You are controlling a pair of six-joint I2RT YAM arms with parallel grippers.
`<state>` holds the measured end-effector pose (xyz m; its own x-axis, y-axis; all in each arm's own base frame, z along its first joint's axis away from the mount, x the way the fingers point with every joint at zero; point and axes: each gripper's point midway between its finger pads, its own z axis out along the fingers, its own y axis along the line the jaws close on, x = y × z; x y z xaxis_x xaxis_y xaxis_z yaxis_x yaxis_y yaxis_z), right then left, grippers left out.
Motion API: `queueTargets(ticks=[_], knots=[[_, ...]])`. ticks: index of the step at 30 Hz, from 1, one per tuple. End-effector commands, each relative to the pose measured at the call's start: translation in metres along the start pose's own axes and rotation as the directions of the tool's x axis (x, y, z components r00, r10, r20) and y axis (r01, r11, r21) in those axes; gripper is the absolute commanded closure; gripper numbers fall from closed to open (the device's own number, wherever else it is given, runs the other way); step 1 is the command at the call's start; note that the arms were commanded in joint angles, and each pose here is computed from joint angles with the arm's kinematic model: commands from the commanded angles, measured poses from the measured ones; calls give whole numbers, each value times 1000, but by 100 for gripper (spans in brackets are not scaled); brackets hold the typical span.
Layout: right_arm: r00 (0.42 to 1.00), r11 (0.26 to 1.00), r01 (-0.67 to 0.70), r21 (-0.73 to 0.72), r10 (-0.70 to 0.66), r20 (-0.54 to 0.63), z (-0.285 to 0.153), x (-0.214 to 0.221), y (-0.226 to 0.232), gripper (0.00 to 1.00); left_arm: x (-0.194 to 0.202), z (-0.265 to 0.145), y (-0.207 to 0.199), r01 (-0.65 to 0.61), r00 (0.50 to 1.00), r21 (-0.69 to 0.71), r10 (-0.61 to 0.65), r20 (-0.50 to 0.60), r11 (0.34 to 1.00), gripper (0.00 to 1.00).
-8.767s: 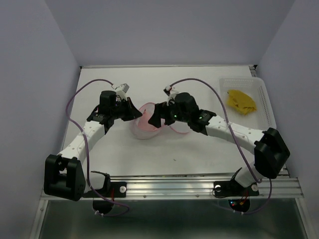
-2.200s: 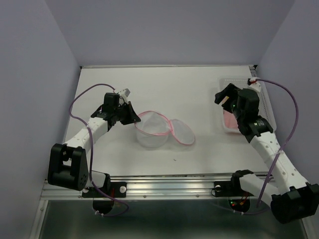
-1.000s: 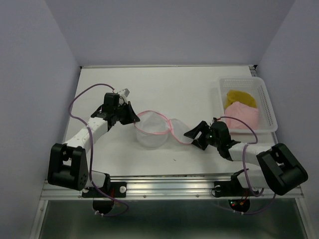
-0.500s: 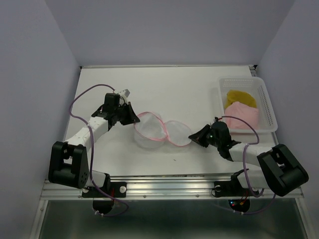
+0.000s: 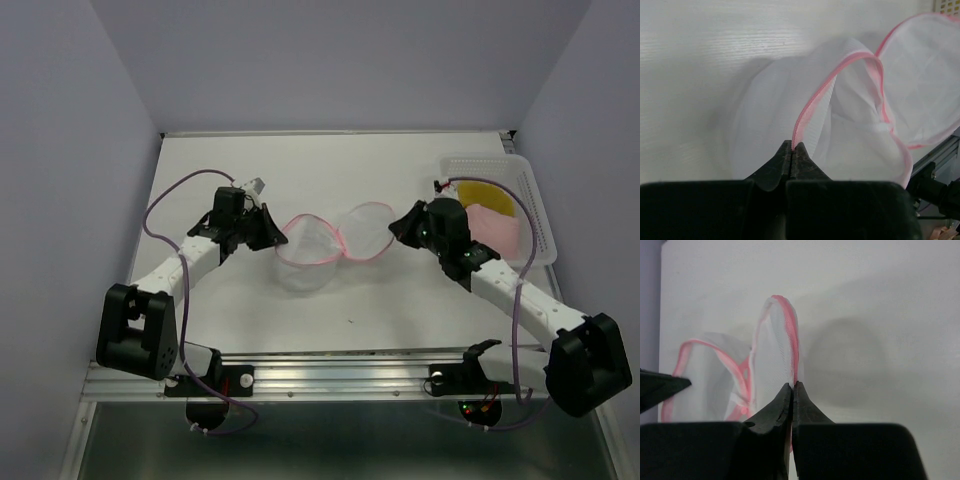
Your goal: Unzip the laundry bag and remove the bra
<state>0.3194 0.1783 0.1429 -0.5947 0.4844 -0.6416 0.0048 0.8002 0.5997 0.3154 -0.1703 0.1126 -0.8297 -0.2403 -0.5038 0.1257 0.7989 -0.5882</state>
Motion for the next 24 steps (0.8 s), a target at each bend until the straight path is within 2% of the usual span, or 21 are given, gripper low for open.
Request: queueTargets(ticks=[1, 4, 9, 11, 13, 14, 15, 16, 18, 21, 24], knots=[[960, 961, 254, 112, -265, 88, -16, -50, 8, 99, 2, -2, -32, 7, 999, 74, -11, 47, 997, 100], [932, 936, 341, 84, -349, 102, -19, -66, 40, 99, 5, 2, -40, 10, 996, 79, -17, 87, 997, 100], [820, 830, 552, 81, -558, 127, -20, -61, 95, 99, 16, 5, -38, 73, 988, 69, -81, 129, 995, 100], [767, 777, 629, 30, -627, 136, -23, -37, 126, 99, 18, 6, -35, 92, 985, 64, -100, 140, 994, 100], [686, 698, 712, 74, -715, 133, -18, -24, 140, 99, 20, 6, -29, 108, 981, 45, -114, 159, 993, 100], [607, 618, 781, 95, -785, 122, -17, -3, 153, 99, 20, 5, -24, 115, 978, 28, -118, 174, 993, 100], [560, 569, 816, 99, -822, 106, -15, 12, 156, 99, 21, 5, -22, 119, 976, 21, -121, 179, 993, 100], [541, 551, 829, 102, -834, 109, -14, 20, 165, 99, 20, 4, -20, 123, 974, 14, -123, 188, 992, 100], [439, 445, 892, 85, -895, 77, -8, 55, 173, 99, 21, 4, -13, 129, 971, -12, -123, 204, 992, 100], [366, 369, 927, 66, -929, 56, 0, 92, 181, 99, 22, 4, -3, 151, 964, -49, -136, 228, 987, 99], [331, 333, 942, 51, -943, 41, 10, 115, 178, 99, 21, 3, 4, 173, 956, -71, -150, 251, 982, 95]])
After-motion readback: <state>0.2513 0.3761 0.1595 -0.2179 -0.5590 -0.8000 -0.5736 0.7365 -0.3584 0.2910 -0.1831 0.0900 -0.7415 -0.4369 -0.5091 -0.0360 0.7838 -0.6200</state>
